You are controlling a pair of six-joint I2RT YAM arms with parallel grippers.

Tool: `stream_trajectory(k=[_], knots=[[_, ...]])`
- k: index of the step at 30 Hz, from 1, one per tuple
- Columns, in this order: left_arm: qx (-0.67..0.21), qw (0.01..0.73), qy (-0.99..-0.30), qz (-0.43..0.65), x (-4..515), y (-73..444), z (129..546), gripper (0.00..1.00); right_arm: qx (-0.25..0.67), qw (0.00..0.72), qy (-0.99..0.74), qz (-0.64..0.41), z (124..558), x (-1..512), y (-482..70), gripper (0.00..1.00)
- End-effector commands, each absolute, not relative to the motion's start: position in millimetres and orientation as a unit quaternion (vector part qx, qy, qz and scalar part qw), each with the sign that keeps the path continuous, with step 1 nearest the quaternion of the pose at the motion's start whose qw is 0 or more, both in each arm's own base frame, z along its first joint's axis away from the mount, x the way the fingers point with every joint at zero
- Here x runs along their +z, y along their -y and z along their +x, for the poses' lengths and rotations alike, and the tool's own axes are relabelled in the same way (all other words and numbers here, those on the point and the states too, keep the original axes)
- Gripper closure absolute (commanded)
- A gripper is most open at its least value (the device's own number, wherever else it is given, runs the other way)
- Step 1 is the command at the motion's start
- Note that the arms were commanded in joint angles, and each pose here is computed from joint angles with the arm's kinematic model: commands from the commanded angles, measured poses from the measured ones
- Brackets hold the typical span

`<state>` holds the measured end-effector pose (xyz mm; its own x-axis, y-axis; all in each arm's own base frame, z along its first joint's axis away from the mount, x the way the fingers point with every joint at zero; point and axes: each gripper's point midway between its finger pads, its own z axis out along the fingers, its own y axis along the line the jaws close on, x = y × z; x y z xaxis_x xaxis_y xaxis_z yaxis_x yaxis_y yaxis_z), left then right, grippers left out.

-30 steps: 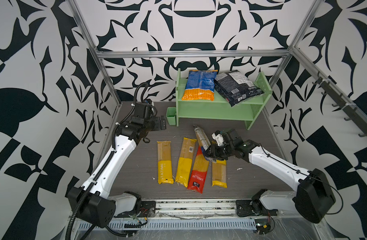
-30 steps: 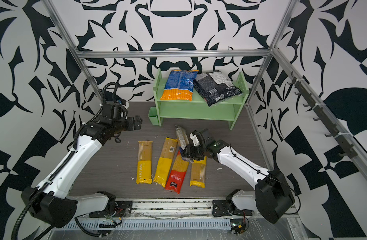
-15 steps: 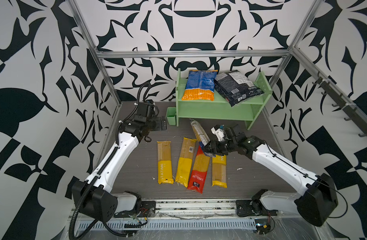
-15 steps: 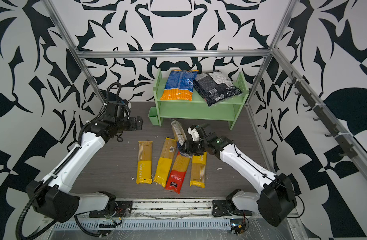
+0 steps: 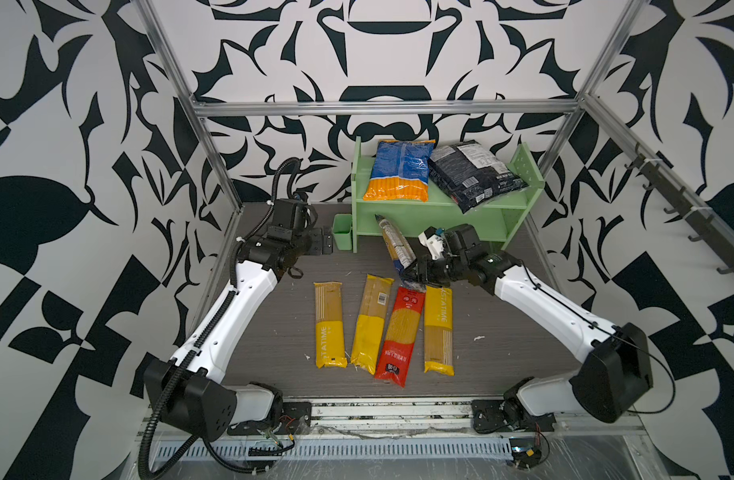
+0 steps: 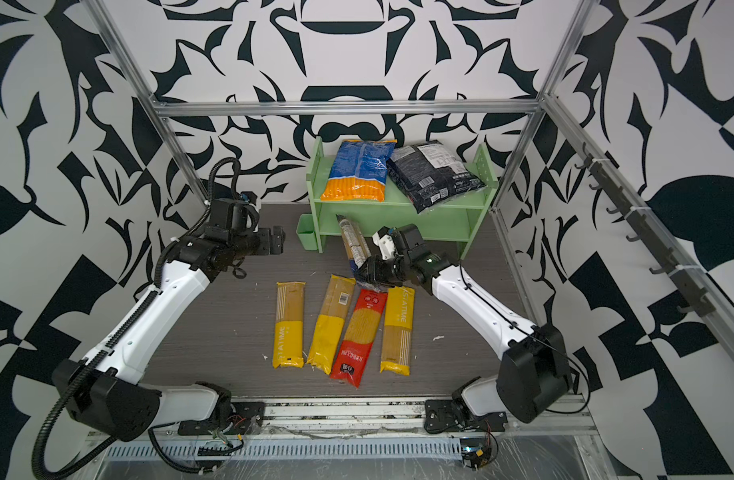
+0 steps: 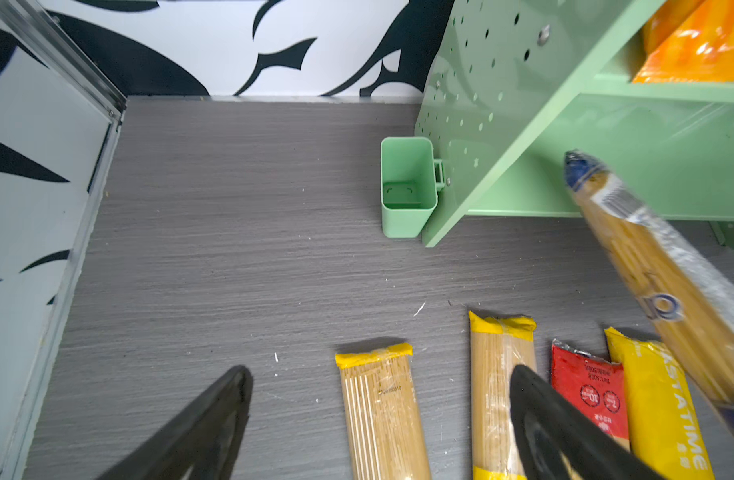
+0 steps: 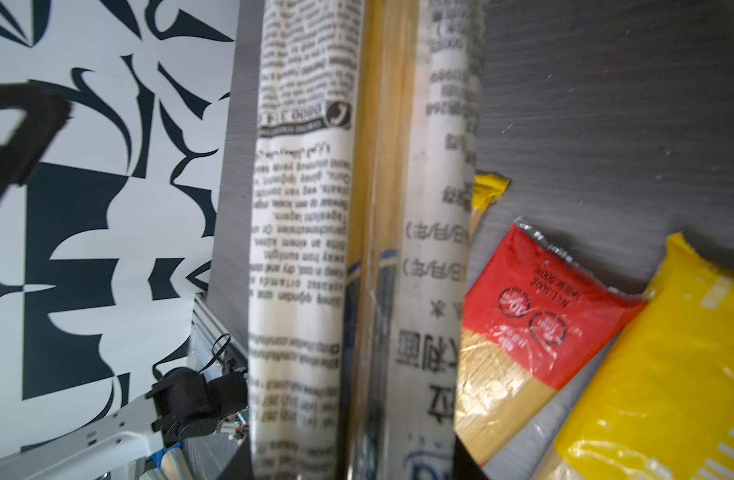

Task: Place and organize the pasta boxes and bags onto the shelf
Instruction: 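Carry the upright clear pack with the right gripper toward the shelf's lower tier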

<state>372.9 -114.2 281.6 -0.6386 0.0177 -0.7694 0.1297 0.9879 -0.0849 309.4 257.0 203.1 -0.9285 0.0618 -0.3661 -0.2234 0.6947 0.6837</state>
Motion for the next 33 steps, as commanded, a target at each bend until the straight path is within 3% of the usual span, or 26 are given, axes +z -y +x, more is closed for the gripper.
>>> stream_trajectory(k=[1, 14, 33], knots=[[-0.056, 0.445, -0.893, 0.045, 297.6, 111.6, 379.3, 0.01, 0.425, 0.334, -0.833, -0.118, 354.3, 285.5, -273.1, 1.0], [-0.044, 0.439, -0.896, 0.045, 296.0, 98.5, 376.4, 0.01, 0.33, 0.388, -0.853, -0.109, 414.3, 255.6, -266.4, 1.0], [-0.034, 0.445, -0.894, 0.047, 304.3, 83.0, 361.1, 0.01, 0.266, 0.442, -0.847, -0.128, 444.0, 248.3, -294.7, 1.0]])
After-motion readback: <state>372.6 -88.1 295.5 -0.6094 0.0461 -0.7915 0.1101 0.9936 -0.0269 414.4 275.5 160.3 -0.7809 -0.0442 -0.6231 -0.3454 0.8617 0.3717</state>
